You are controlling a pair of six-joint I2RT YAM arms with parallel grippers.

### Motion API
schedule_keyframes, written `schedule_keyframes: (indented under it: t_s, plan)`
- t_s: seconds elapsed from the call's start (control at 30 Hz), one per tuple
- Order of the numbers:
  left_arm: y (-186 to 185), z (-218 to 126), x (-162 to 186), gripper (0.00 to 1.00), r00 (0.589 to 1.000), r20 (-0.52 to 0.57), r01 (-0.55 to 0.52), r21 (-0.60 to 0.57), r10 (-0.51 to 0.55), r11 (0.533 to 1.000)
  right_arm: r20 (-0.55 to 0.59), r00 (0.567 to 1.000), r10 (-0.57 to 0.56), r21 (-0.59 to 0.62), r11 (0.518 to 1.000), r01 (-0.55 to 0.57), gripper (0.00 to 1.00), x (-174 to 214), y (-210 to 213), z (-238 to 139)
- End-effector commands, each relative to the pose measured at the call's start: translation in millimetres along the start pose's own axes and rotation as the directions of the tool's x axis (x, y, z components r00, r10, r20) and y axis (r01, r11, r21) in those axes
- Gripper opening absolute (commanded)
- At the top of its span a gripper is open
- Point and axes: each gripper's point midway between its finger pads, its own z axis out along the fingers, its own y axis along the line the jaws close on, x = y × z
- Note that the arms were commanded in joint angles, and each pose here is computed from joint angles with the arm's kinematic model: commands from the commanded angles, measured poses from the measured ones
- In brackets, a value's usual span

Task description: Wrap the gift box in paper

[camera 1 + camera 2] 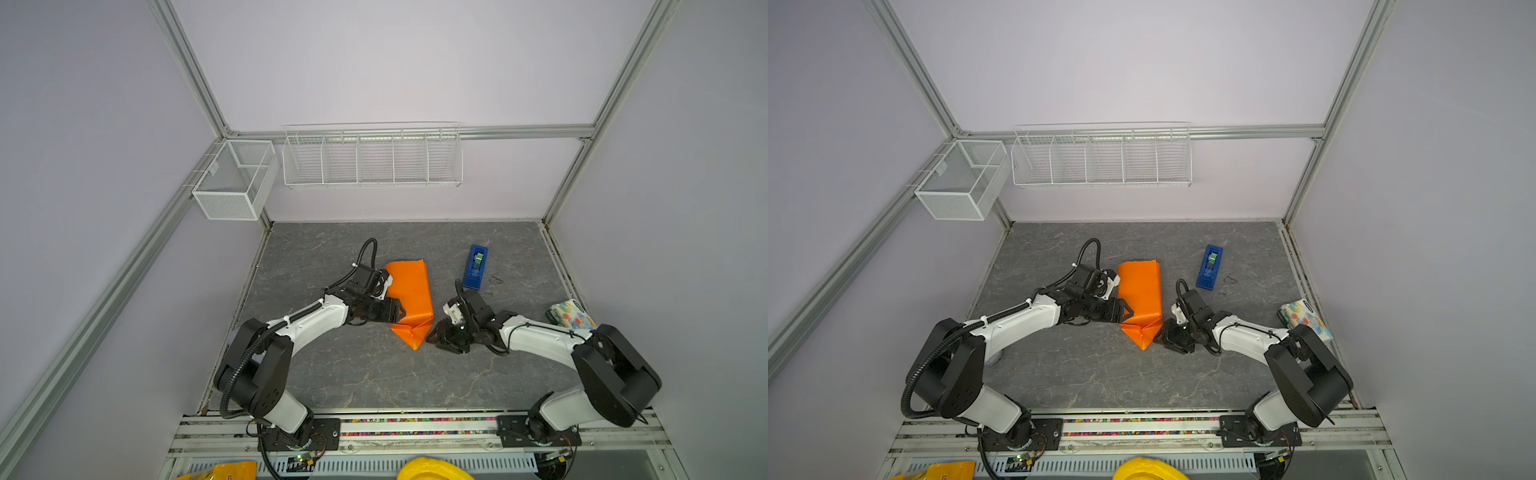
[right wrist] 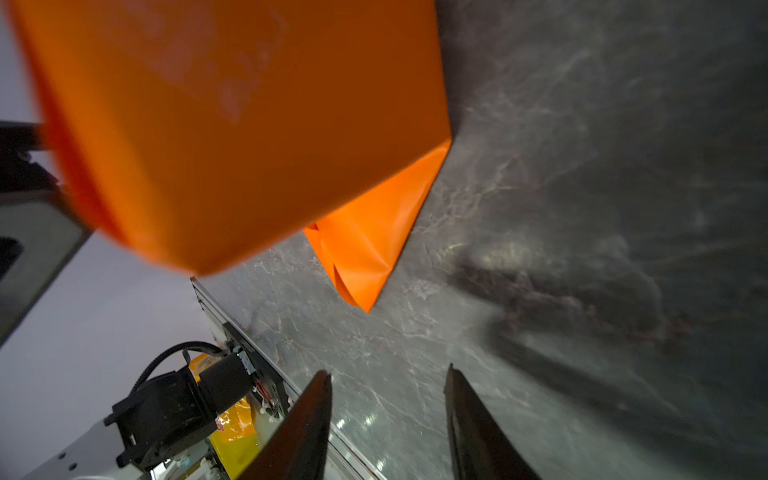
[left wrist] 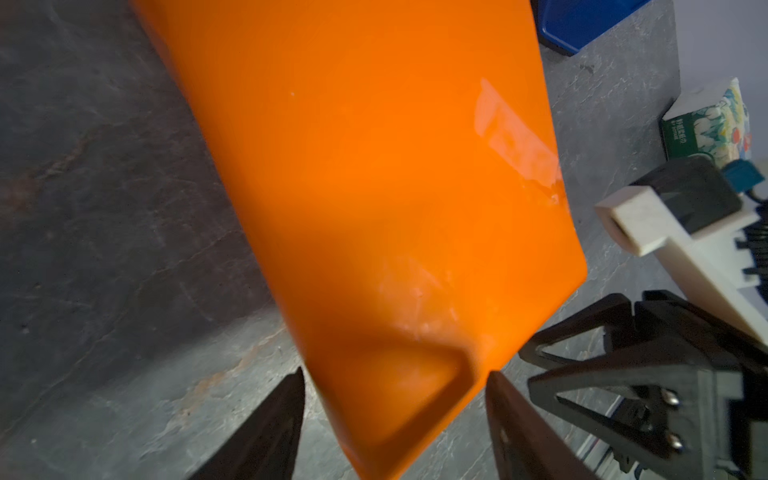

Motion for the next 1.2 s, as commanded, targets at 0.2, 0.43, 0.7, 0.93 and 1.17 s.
schedule_keyframes:
  t_s: [0.2,0.43,0.7,0.93,1.17]
  plan:
    - [-1,1,5,0.68,1.0,-0.002,0.024,0.011,-0.024,1.0,0.029,0.98,0.196,-0.104,0.976,-0.192,0.44,-2,4,48]
    - [0,-1,8,0.68,1.0,-0.007,0.027,0.003,-0.027,1.0,0.064,0.958,0.279,-0.166,0.95,-0.265,0.39,2,-8,52]
    - [-2,-2,7,0.67,1.0,0.001,0.025,0.005,-0.025,1.0,0.11,0.958,0.266,-0.229,0.944,-0.236,0.31,-8,5,45]
    - [-7,-15,-3,0.67,0.998,0.06,-0.009,-0.002,0.009,1.0,0.105,0.958,0.268,-0.235,0.943,-0.238,0.1,-11,8,44]
    - [-27,-50,-28,0.67,0.942,0.223,-0.239,-0.081,0.251,0.968,0.087,0.969,0.229,-0.161,0.964,-0.213,0.07,-2,-3,30]
